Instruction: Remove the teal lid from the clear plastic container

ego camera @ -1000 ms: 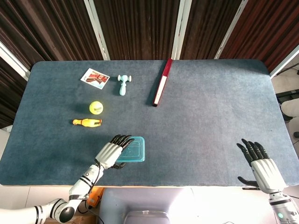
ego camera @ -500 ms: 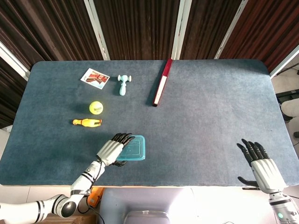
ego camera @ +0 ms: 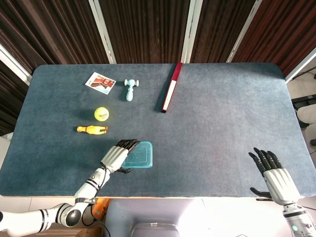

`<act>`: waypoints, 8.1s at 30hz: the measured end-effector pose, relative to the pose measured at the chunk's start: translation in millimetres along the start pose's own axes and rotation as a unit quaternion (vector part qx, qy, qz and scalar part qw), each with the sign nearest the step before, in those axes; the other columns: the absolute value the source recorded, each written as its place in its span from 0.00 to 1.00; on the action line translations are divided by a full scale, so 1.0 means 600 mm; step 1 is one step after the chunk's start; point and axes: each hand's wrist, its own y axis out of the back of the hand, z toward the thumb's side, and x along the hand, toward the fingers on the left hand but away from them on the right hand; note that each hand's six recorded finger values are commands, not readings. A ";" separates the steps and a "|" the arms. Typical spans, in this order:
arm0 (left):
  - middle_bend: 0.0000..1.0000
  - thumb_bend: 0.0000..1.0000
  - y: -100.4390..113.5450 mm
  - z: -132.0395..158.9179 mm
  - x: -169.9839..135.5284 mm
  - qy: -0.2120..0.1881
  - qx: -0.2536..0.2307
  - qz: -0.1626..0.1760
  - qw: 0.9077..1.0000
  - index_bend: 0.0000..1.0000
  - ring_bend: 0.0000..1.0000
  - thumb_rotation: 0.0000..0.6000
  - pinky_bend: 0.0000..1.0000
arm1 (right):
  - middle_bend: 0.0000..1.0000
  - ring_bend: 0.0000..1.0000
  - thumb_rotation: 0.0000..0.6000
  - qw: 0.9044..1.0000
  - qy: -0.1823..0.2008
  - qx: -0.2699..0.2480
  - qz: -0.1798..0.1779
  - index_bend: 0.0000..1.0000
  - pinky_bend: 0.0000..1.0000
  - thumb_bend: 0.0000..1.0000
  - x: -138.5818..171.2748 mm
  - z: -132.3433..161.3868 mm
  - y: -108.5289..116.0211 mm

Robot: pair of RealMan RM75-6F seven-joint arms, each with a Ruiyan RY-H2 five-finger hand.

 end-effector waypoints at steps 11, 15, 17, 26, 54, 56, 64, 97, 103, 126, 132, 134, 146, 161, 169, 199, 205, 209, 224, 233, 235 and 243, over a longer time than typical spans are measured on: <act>0.65 0.33 -0.028 0.016 -0.015 -0.024 0.001 0.001 1.000 0.00 0.60 1.00 0.68 | 0.00 0.00 1.00 0.999 0.032 0.008 0.002 0.00 0.00 0.19 -0.007 0.026 -0.011; 0.66 0.33 -0.043 0.039 -0.027 -0.045 0.003 0.003 0.999 0.00 0.60 1.00 0.68 | 0.00 0.00 1.00 0.996 0.082 0.019 0.002 0.00 0.00 0.19 -0.027 0.064 -0.024; 0.66 0.33 -0.050 0.052 -0.030 -0.053 -0.002 0.002 0.999 0.00 0.60 1.00 0.68 | 0.00 0.00 1.00 0.994 0.107 0.023 0.005 0.02 0.00 0.19 -0.041 0.084 -0.031; 0.67 0.33 -0.084 0.105 -0.024 -0.072 -0.006 -0.010 0.997 0.00 0.61 1.00 0.69 | 0.00 0.00 1.00 0.972 0.231 -0.008 0.035 0.39 0.00 0.29 -0.130 0.210 -0.073; 0.66 0.33 -0.093 0.150 -0.020 -0.089 -0.015 0.013 0.996 0.00 0.62 1.00 0.70 | 0.07 0.00 1.00 0.933 0.315 -0.149 0.087 0.58 0.00 0.36 -0.189 0.341 -0.157; 0.66 0.33 -0.092 0.150 -0.019 -0.089 -0.016 0.014 0.996 0.00 0.62 1.00 0.70 | 0.07 0.00 1.00 0.933 0.316 -0.147 0.088 0.58 0.00 0.36 -0.189 0.343 -0.158; 0.66 0.33 -0.088 0.152 -0.016 -0.090 -0.017 0.020 0.996 0.00 0.62 1.00 0.70 | 0.07 0.00 1.00 0.930 0.317 -0.156 0.097 0.57 0.00 0.36 -0.190 0.354 -0.167; 0.62 0.32 -0.093 0.149 -0.020 -0.095 -0.012 0.013 0.995 0.00 0.62 1.00 0.71 | 0.09 0.00 1.00 0.935 0.313 -0.150 0.067 0.63 0.00 0.36 -0.203 0.353 -0.156; 0.61 0.33 -0.095 0.149 -0.022 -0.100 -0.010 0.011 0.995 0.00 0.62 1.00 0.71 | 0.10 0.00 1.00 0.935 0.314 -0.150 0.060 0.63 0.00 0.36 -0.204 0.352 -0.153; 0.55 0.33 -0.094 0.147 -0.027 -0.107 -0.031 -0.005 0.994 0.00 0.59 1.00 0.69 | 0.14 0.00 1.00 0.935 0.330 -0.127 0.008 0.66 0.00 0.39 -0.215 0.351 -0.138; 0.55 0.33 -0.091 0.140 -0.028 -0.107 -0.039 -0.006 0.993 0.00 0.59 1.00 0.70 | 0.14 0.00 1.00 0.936 0.337 -0.105 -0.005 0.66 0.00 0.39 -0.221 0.353 -0.140; 0.54 0.32 -0.090 0.137 -0.028 -0.107 -0.040 -0.006 0.993 0.00 0.59 1.00 0.70 | 0.14 0.00 1.00 0.936 0.338 -0.099 -0.010 0.66 0.00 0.39 -0.222 0.355 -0.140; 0.53 0.32 -0.094 0.136 -0.030 -0.116 -0.039 -0.011 0.992 0.00 0.58 1.00 0.70 | 0.16 0.00 1.00 0.932 0.347 -0.090 -0.052 0.66 0.00 0.42 -0.224 0.354 -0.128; 0.44 0.33 -0.093 0.135 -0.031 -0.118 -0.049 -0.011 0.992 0.00 0.49 1.00 0.61 | 0.16 0.00 1.00 0.933 0.342 -0.099 -0.044 0.66 0.00 0.48 -0.229 0.360 -0.141; 0.41 0.33 -0.092 0.134 -0.034 -0.122 -0.062 -0.006 0.991 0.00 0.45 1.00 0.57 | 0.17 0.00 1.00 0.932 0.343 -0.115 -0.029 0.71 0.00 0.63 -0.231 0.366 -0.143; 0.23 0.32 -0.085 0.144 -0.036 -0.171 -0.224 -0.053 0.958 0.00 0.25 1.00 0.42 | 0.17 0.00 1.00 0.936 0.329 -0.127 -0.010 0.72 0.00 0.78 -0.234 0.348 -0.120; 0.23 0.33 -0.082 0.147 -0.036 -0.189 -0.232 -0.042 0.953 0.00 0.04 1.00 0.22 | 0.17 0.00 1.00 0.936 0.330 -0.118 -0.022 0.73 0.00 0.78 -0.235 0.348 -0.115; 0.19 0.33 -0.077 0.143 -0.032 -0.203 -0.217 -0.022 0.954 0.00 0.00 1.00 0.07 | 0.18 0.00 1.00 0.938 0.328 -0.102 -0.040 0.73 0.00 0.78 -0.238 0.345 -0.106; 0.01 0.32 -0.060 0.128 -0.014 -0.215 -0.151 0.062 0.963 0.00 0.00 1.00 0.00 | 0.18 0.00 1.00 0.944 0.314 -0.059 -0.088 0.73 0.00 0.78 -0.251 0.338 -0.074; 0.00 0.33 -0.035 0.116 -0.026 -0.221 -0.131 0.103 0.961 0.00 0.00 1.00 0.00 | 0.18 0.00 1.00 0.943 0.310 -0.027 -0.116 0.73 0.00 0.78 -0.253 0.325 -0.048; 0.00 0.33 -0.022 0.110 -0.033 -0.222 -0.123 0.113 0.961 0.00 0.00 1.00 0.00 | 0.18 0.00 1.00 0.943 0.307 -0.023 -0.123 0.73 0.00 0.78 -0.252 0.315 -0.038; 0.00 0.32 0.028 0.057 -0.054 -0.193 -0.094 0.142 0.966 0.00 0.00 1.00 0.00 | 0.18 0.00 1.00 0.947 0.284 0.008 -0.147 0.73 0.00 0.78 -0.257 0.258 0.004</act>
